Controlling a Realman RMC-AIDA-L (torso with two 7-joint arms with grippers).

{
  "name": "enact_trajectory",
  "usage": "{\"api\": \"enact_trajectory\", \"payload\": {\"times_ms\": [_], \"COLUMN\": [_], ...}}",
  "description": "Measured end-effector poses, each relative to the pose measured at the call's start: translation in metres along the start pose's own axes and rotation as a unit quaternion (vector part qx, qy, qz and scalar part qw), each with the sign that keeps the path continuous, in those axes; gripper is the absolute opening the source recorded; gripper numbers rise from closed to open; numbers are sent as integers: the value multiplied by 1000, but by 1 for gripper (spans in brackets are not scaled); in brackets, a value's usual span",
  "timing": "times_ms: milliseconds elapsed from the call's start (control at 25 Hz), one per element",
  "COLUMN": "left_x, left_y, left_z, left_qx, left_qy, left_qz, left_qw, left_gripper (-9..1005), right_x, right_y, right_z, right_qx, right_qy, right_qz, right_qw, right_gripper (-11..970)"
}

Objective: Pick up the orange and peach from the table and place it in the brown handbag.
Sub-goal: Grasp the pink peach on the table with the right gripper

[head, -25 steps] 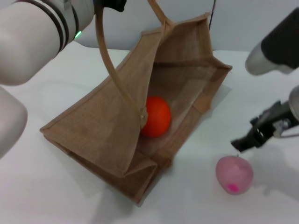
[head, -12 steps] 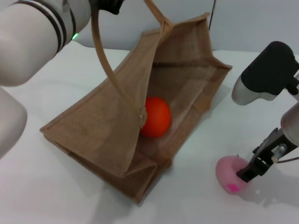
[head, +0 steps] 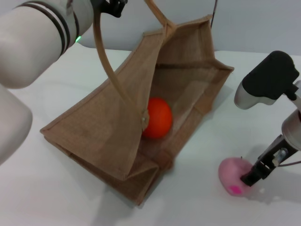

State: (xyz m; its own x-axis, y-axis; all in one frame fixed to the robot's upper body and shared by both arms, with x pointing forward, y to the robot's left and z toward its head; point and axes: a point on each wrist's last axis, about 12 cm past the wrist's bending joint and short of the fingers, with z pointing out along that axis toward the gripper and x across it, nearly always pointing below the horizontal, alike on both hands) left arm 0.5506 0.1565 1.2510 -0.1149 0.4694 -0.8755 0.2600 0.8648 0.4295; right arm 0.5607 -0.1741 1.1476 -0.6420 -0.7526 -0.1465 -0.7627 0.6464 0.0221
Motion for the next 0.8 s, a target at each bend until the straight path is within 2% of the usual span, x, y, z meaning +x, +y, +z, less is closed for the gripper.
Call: {"api": "enact_trajectory", "payload": {"times_ms": [480,800], "left_x": [-2,-2], "left_y": [-5,-6], "left_z": [5,5], "left_qx": [7,9], "left_qy": [1,0], "left_qz": [0,0], "left_qw": [1000,1000], "left_gripper": [141,144], "right_x": [-8,-14], "right_y": [-7,4], "right_z": [15,25], "right_qx": [-1,-30], "right_qy": [-4,0], "right_qz": [11,-4], "right_qw": [1000,1000], "right_gripper": [760,758]}}
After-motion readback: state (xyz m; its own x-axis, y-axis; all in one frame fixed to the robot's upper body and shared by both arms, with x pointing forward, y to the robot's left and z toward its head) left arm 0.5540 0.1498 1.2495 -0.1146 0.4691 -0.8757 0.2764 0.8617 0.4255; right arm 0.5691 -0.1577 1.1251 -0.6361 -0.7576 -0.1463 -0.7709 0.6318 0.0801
